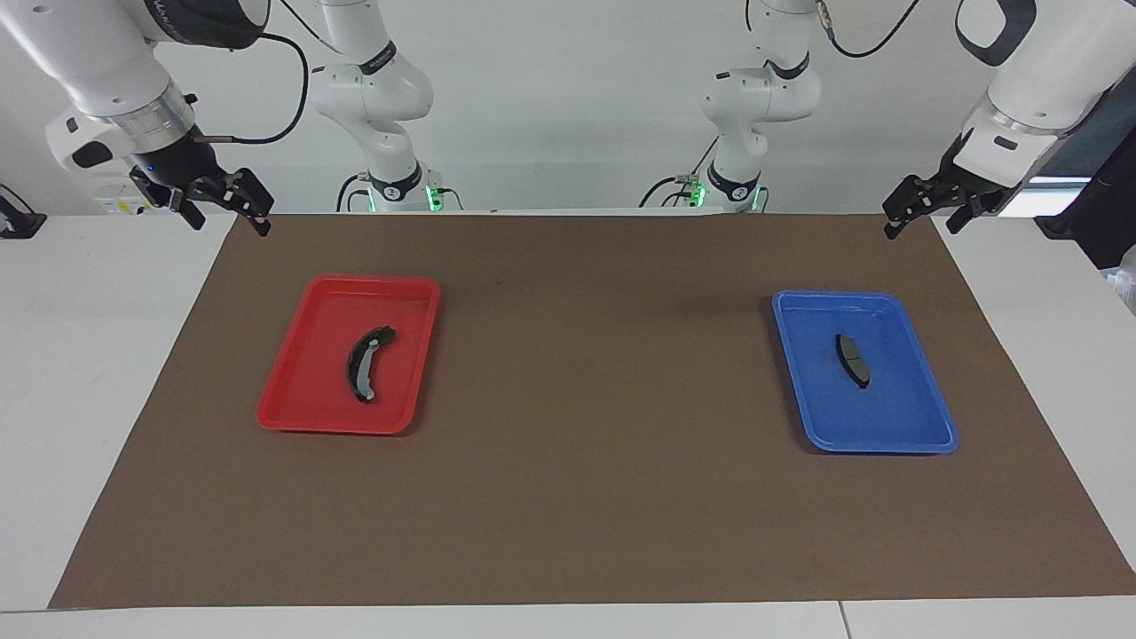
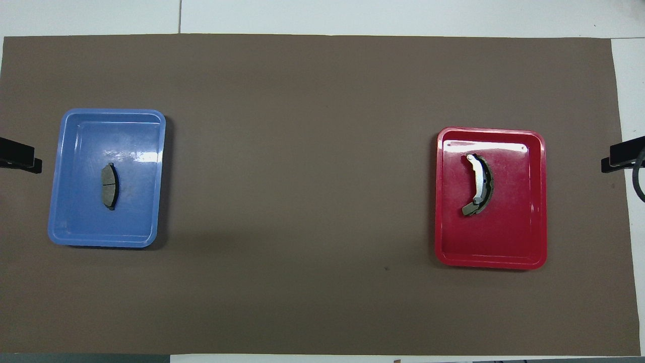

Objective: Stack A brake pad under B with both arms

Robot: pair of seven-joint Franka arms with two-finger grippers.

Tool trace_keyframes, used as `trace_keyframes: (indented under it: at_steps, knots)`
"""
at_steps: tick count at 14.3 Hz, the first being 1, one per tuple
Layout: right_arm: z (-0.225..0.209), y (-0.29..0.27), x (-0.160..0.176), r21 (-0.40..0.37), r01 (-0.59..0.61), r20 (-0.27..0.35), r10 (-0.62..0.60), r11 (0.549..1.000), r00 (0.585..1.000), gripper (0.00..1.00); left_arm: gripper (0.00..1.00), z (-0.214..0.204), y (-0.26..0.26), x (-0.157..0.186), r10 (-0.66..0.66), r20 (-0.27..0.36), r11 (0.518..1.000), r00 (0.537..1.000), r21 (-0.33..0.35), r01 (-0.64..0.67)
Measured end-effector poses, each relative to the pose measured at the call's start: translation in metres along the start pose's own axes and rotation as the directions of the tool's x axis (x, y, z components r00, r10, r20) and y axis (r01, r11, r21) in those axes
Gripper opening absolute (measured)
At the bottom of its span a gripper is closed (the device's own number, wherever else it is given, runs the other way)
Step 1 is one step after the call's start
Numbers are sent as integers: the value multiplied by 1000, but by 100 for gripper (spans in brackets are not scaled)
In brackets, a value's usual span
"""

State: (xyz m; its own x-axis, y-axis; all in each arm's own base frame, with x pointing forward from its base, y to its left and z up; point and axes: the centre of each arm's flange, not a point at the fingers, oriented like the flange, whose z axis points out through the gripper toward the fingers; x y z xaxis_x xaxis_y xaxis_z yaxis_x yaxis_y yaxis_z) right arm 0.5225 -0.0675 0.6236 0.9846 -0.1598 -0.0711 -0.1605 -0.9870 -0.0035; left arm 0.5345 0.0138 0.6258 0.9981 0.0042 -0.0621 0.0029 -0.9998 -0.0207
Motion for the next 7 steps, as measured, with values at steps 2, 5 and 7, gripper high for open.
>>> trace_keyframes:
  at_steps: [2,5,7]
  knots:
    - [0,0,0,0,0,0,0,1000,1000,100,100,0,0,0,-4,0,1000,1000,0,4]
    - [0,0,0,0,0,0,0,1000,1000,100,100,0,0,0,-7,0,1000,1000,0,7]
    - [-1,0,1,0,0,-7,0,1000,1000,100,100,0,0,0,-6,0,1000,1000,0,6]
